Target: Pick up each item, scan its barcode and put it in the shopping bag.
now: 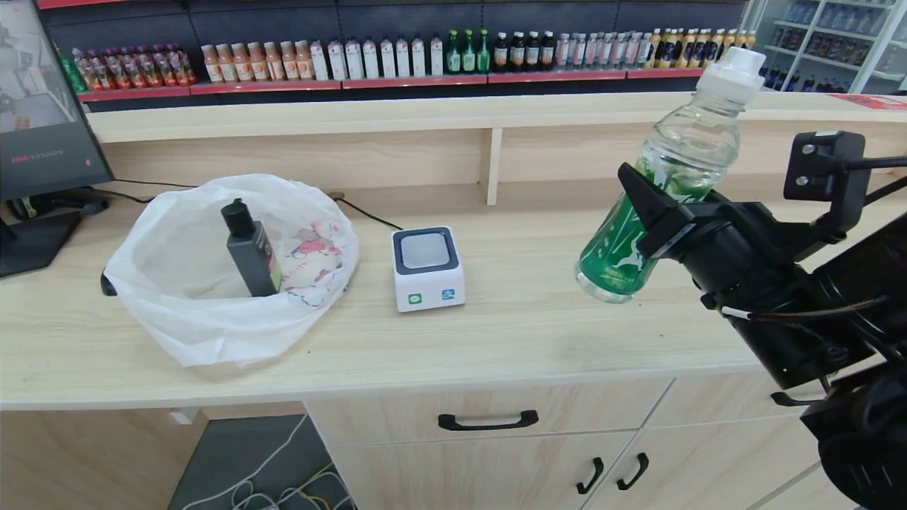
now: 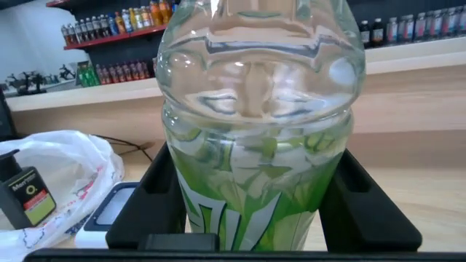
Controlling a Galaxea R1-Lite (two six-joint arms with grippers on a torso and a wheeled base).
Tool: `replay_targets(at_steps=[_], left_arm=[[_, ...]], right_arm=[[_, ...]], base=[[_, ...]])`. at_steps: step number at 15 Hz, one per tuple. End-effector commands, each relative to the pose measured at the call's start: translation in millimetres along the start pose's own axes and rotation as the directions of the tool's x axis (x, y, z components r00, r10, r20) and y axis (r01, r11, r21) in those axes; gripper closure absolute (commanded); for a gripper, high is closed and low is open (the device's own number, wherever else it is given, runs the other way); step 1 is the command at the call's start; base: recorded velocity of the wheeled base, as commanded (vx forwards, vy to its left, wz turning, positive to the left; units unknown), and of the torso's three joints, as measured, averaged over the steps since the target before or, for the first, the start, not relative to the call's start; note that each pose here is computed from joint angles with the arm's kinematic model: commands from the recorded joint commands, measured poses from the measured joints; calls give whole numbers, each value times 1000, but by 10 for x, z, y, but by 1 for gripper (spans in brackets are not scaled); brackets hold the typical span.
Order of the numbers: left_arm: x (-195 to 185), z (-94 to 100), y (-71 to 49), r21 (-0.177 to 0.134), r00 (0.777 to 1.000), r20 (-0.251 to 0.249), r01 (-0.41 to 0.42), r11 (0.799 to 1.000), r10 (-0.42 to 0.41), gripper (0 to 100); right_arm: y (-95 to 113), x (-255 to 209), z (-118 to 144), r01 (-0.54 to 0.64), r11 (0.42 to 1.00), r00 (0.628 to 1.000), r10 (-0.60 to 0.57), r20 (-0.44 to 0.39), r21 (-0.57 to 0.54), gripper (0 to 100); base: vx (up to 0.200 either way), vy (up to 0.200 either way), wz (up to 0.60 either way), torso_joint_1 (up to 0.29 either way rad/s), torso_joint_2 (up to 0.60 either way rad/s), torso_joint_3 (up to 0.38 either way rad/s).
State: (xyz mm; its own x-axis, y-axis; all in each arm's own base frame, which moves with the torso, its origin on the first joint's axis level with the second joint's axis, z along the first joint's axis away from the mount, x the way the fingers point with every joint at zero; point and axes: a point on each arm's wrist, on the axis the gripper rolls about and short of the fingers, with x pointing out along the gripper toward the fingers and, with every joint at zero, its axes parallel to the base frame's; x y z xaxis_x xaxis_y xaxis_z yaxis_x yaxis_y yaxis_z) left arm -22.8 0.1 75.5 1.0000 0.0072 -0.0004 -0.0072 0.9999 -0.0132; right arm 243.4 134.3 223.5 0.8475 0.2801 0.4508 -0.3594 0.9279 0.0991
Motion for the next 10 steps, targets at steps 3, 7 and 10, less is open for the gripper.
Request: replay_targets(at_steps=[3, 7, 10], left_arm=[[0, 0, 0, -2, 1000, 0, 0, 1000, 0, 0], [0, 0, 0, -4, 1000, 0, 0, 1000, 0, 0], [0, 0, 0, -4, 1000, 0, 0, 1000, 0, 0]], right_arm=[[8, -4, 12, -3, 1000, 1000, 2, 4, 2, 100], [8, -22, 7, -16, 1000, 1000, 16, -2, 2, 100], [15, -10, 7, -19, 1000, 1000, 19, 1, 6, 100]], base=[[0, 200, 0, 2, 2, -1], [0, 200, 0, 4, 4, 2], [0, 200, 0, 2, 2, -2]])
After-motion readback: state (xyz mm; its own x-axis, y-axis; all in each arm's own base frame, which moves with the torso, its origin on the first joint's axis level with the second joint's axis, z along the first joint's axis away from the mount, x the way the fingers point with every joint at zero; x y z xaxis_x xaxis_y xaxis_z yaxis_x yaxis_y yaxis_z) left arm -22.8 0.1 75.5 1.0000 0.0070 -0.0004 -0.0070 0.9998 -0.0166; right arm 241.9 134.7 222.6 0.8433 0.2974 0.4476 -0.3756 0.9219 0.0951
